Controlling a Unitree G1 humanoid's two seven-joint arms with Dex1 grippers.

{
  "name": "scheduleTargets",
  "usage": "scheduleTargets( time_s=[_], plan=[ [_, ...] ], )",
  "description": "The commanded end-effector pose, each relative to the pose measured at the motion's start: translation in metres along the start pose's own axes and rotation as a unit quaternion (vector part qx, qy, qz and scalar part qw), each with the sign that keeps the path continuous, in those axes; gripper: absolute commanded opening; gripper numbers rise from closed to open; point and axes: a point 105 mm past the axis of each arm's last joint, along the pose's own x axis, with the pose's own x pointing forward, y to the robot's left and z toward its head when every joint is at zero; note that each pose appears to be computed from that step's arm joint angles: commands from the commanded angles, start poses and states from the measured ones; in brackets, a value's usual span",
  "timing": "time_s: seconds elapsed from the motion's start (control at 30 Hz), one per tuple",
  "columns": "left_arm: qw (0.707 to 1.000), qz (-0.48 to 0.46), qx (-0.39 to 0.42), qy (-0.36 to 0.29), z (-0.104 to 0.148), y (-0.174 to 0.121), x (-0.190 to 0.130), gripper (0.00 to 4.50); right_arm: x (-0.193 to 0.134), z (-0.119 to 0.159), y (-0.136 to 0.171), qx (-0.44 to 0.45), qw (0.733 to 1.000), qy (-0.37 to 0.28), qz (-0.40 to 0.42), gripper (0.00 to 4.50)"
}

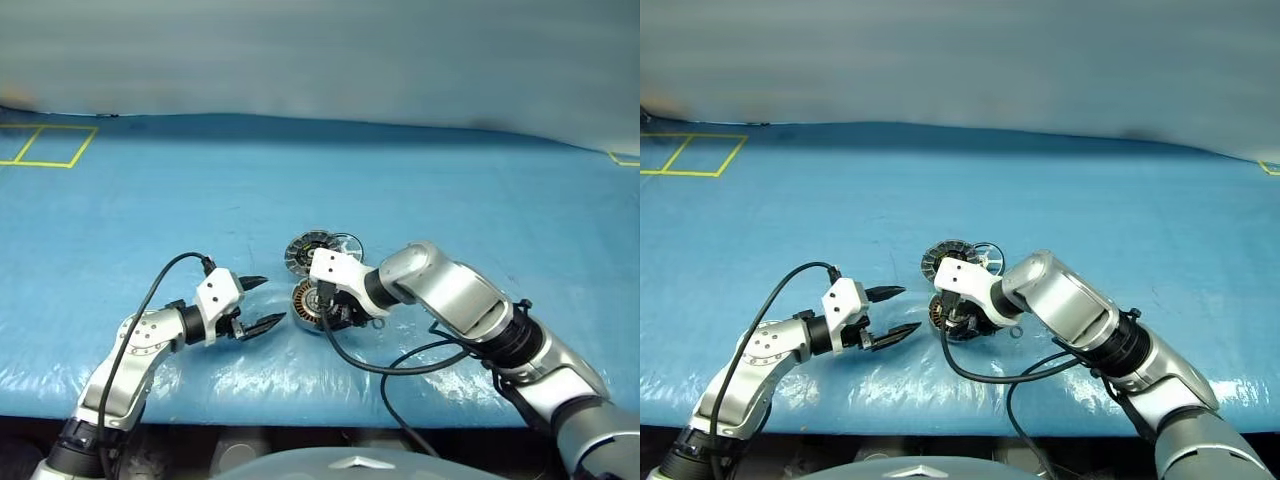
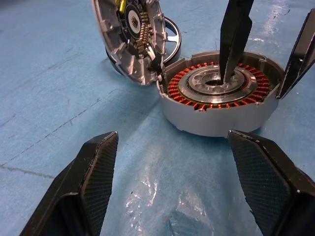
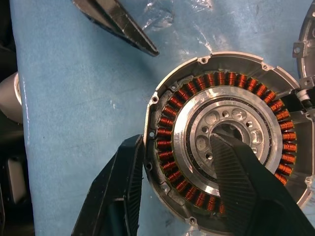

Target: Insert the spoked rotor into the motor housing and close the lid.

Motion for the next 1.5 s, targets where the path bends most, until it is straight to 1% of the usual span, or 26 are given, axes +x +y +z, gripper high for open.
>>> scheduleTargets(
  time_s=[0.03,0.1,0.13,0.17,0.23,0.37,0.43,0.5,0.57,0.63,0.7,0.8,0.87,0.97,1.07,1.13,1.2,1.27,1.4,1.5],
  plan=[
    [1.0,-0.005,0.015,-0.016,0.009,-0.001,0.003,3.81,0.008,-0.018,-0.009,0.055,0.997,0.032,-0.032,2.77],
    [1.0,-0.005,0.015,-0.016,0.009,-0.001,0.004,3.81,0.006,-0.015,-0.004,0.059,0.998,0.023,-0.011,3.37],
    [1.0,-0.006,0.015,-0.016,0.01,-0.001,0.004,3.81,0.005,-0.012,-0.003,0.07,0.997,0.015,-0.006,3.78],
    [1.0,-0.008,0.015,-0.017,0.01,-0.001,0.004,3.81,0.004,-0.011,-0.003,0.071,0.997,0.012,-0.006,4.04],
    [1.0,-0.009,0.015,-0.017,0.01,-0.001,0.004,3.81,0.001,-0.009,-0.003,0.069,0.998,0.005,-0.011,4.04],
    [1.0,-0.012,0.016,-0.016,0.01,-0.002,0.004,3.81,-0.013,0.003,0.0,0.071,0.997,-0.044,0.003,4.04],
    [1.0,-0.014,0.016,-0.016,0.01,-0.002,0.003,3.81,-0.021,0.004,0.003,0.052,0.996,-0.067,0.004,4.04],
    [1.0,-0.016,0.016,-0.016,0.011,-0.002,0.002,3.81,-0.03,0.007,0.01,0.044,0.993,-0.107,0.02,4.04],
    [1.0,-0.02,0.014,-0.017,0.012,-0.003,0.002,3.81,-0.042,0.007,0.014,0.013,0.989,-0.147,0.019,4.04],
    [0.999,-0.033,0.006,-0.02,0.013,-0.006,0.001,3.81,-0.05,0.002,0.014,0.013,0.986,-0.166,0.011,4.04],
    [0.999,-0.047,0.004,-0.027,0.016,-0.009,0.0,3.81,-0.06,0.0,0.006,-0.014,0.978,-0.205,-0.04,4.04],
    [0.998,-0.055,0.019,-0.039,0.021,-0.013,0.002,3.81,-0.074,-0.019,-0.008,-0.034,0.961,-0.237,-0.137,4.04],
    [0.996,-0.064,0.023,-0.054,0.027,-0.017,0.005,3.81,-0.08,-0.032,-0.013,0.001,0.948,-0.263,-0.179,4.04],
    [0.995,-0.076,0.027,-0.064,0.032,-0.022,0.008,3.81,-0.083,-0.044,-0.016,0.039,0.933,-0.288,-0.214,4.04],
    [0.991,-0.11,0.036,-0.073,0.038,-0.035,0.014,3.81,-0.075,-0.068,-0.015,0.087,0.922,-0.282,-0.249,4.04],
    [0.988,-0.131,0.032,-0.077,0.04,-0.041,0.019,3.81,-0.066,-0.082,-0.012,0.1,0.925,-0.261,-0.26,4.04],
    [0.985,-0.153,0.027,-0.072,0.038,-0.047,0.025,3.81,-0.055,-0.092,-0.006,0.115,0.928,-0.248,-0.253,4.04],
    [0.984,-0.165,0.028,-0.065,0.036,-0.049,0.027,3.81,-0.049,-0.098,-0.003,0.12,0.931,-0.239,-0.25,4.04],
    [0.983,-0.17,0.033,-0.058,0.033,-0.047,0.029,3.81,-0.041,-0.109,-0.007,0.141,0.927,-0.228,-0.261,4.04],
    [0.983,-0.168,0.036,-0.059,0.031,-0.045,0.03,3.81,-0.034,-0.116,-0.008,0.143,0.93,-0.213,-0.262,4.04]
  ],
)
